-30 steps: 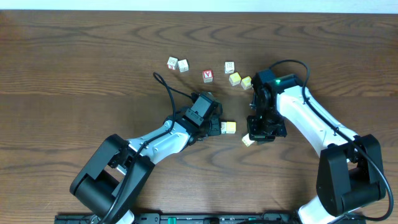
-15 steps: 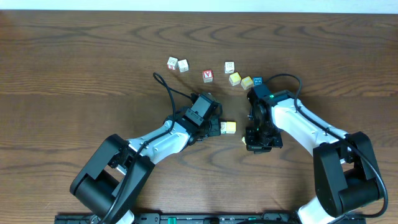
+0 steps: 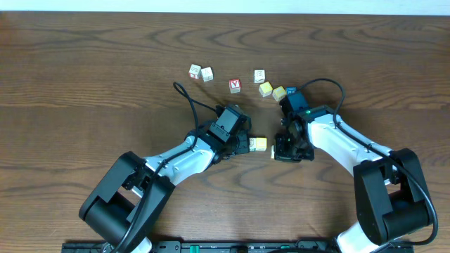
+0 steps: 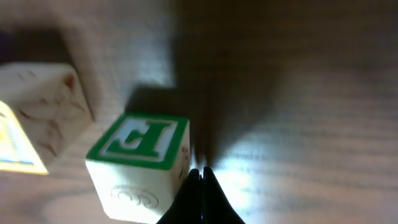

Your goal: Lift 3 blocks

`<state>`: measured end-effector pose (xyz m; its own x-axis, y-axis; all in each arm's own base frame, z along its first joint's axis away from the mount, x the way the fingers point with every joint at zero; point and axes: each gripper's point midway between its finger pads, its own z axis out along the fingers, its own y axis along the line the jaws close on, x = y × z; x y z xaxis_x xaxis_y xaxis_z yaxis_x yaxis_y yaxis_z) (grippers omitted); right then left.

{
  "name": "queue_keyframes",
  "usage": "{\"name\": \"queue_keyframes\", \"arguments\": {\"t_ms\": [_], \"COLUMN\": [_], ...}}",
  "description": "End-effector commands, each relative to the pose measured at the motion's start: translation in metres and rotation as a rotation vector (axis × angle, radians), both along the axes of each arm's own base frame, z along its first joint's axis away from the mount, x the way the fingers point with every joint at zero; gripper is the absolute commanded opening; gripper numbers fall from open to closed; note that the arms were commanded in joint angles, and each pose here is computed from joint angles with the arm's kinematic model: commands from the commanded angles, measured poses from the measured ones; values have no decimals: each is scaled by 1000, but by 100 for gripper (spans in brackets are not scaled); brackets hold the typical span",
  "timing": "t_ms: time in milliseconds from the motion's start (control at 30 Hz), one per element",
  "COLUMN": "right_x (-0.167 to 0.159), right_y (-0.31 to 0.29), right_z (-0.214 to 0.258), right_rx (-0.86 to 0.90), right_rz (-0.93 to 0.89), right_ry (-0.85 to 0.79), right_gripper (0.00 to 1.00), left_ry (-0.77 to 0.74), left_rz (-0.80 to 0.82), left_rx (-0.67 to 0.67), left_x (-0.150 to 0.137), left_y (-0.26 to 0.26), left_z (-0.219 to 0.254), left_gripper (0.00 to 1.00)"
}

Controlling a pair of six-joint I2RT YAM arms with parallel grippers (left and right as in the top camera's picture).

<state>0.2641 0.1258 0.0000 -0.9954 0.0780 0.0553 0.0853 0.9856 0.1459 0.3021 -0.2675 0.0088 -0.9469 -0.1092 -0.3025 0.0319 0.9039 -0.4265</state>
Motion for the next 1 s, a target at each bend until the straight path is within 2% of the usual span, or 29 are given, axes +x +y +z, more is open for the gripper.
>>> {"name": "queue_keyframes", "arguments": {"t_ms": [0,233,567,700,967], "right_x": [6,12,-8,-17,-17], "right_y": [-1,1,-5,2,14], "right_z": [-2,-1,10,14,10], "right_rx": [-2,7,-24,22,32], "right_rz": [-23,-44,-37,8,50], "right_ry": [-20,-42,63,104,77], "right_gripper": [1,1,1,1,1], "left_ry": [-2,-2,-2,-2,-2], "left_rz": [4,4,4,4,4], "left_rx": [11,11,11,11,12], "left_x": [1,1,1,1,1], "left_y": [0,0,0,0,0], "left_z": [-2,-2,-2,-2,-2], "left_gripper": [7,7,7,7,7]}}
